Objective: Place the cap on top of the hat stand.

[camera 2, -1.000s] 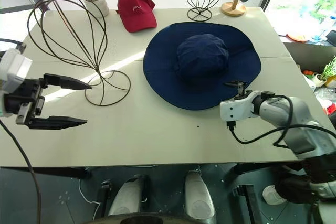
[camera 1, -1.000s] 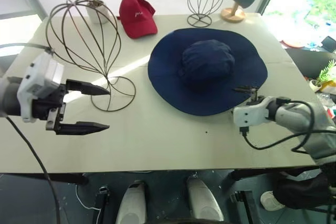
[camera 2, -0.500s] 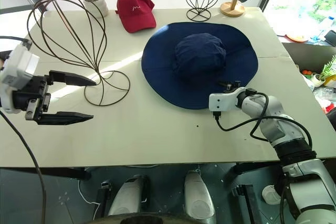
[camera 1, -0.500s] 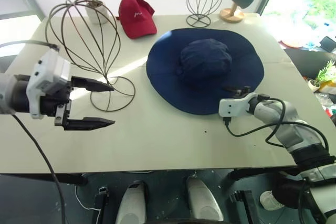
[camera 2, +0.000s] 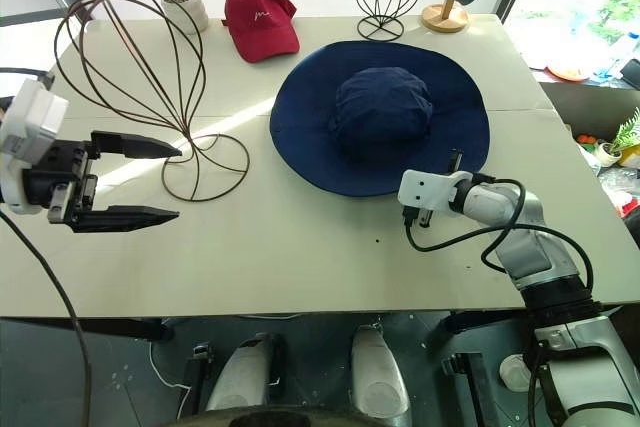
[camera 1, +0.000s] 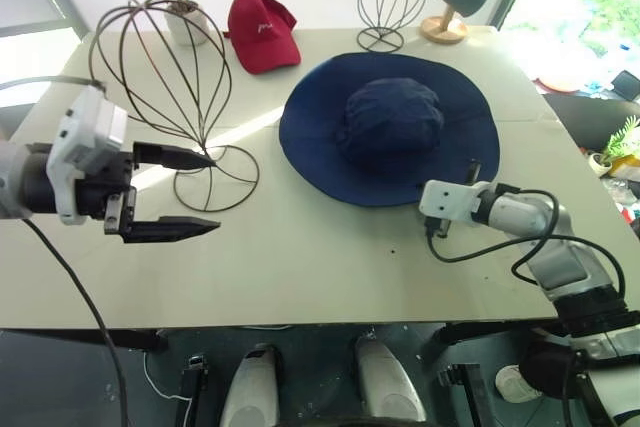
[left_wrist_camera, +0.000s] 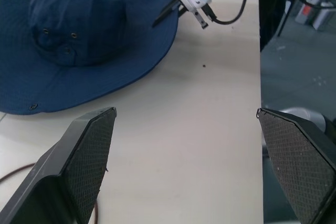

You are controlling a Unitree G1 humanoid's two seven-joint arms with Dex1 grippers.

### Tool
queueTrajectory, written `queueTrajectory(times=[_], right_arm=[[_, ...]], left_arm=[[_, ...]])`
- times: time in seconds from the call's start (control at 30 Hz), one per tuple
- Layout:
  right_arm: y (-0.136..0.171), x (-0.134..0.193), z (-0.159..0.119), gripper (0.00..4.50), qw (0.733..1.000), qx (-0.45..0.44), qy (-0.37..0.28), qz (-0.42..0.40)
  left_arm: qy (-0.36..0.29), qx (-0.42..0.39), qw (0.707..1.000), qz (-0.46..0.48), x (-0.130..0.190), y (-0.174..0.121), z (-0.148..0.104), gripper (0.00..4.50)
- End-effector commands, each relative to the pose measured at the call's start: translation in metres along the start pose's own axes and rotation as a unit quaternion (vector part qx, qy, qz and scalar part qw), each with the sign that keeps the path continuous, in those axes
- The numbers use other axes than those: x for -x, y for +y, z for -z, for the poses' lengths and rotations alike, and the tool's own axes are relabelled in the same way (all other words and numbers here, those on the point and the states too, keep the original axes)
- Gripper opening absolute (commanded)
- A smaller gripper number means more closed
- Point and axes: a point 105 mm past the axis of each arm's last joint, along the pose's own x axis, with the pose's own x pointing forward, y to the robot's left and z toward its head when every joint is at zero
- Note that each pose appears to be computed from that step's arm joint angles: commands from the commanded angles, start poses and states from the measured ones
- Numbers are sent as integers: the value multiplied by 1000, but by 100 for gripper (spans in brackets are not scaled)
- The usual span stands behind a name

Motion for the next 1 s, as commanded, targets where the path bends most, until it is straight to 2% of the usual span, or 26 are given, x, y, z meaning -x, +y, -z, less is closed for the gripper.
queueTrajectory(times=[0.03, 0.13, 0.3, 0.6, 0.8, 0.9, 1.0], right_arm=[[-39, 17, -41, 8, 993, -76, -78, 37], [-65, 27, -59, 8, 986, -116, -106, 53], [-112, 41, -91, 8, 976, -132, -156, 72], [-198, 49, -171, 8, 951, -98, -260, 136], [-221, 43, -217, 8, 938, -38, -303, 164], [-223, 36, -234, 8, 933, -8, -316, 170], [-219, 28, -250, 8, 928, 58, -318, 183]], left_arm=[[-44, -12, 998, -36, 14, 1, -23, 450], [-59, -8, 997, -53, 20, -1, -28, 450], [-81, -5, 993, -90, 29, -4, -35, 450], [-125, 25, 977, -174, 59, -5, -38, 450], [-112, 48, 962, -245, 86, -6, -24, 450], [-104, 54, 954, -274, 99, -7, -18, 450], [-101, 54, 948, -297, 110, -7, -17, 450]])
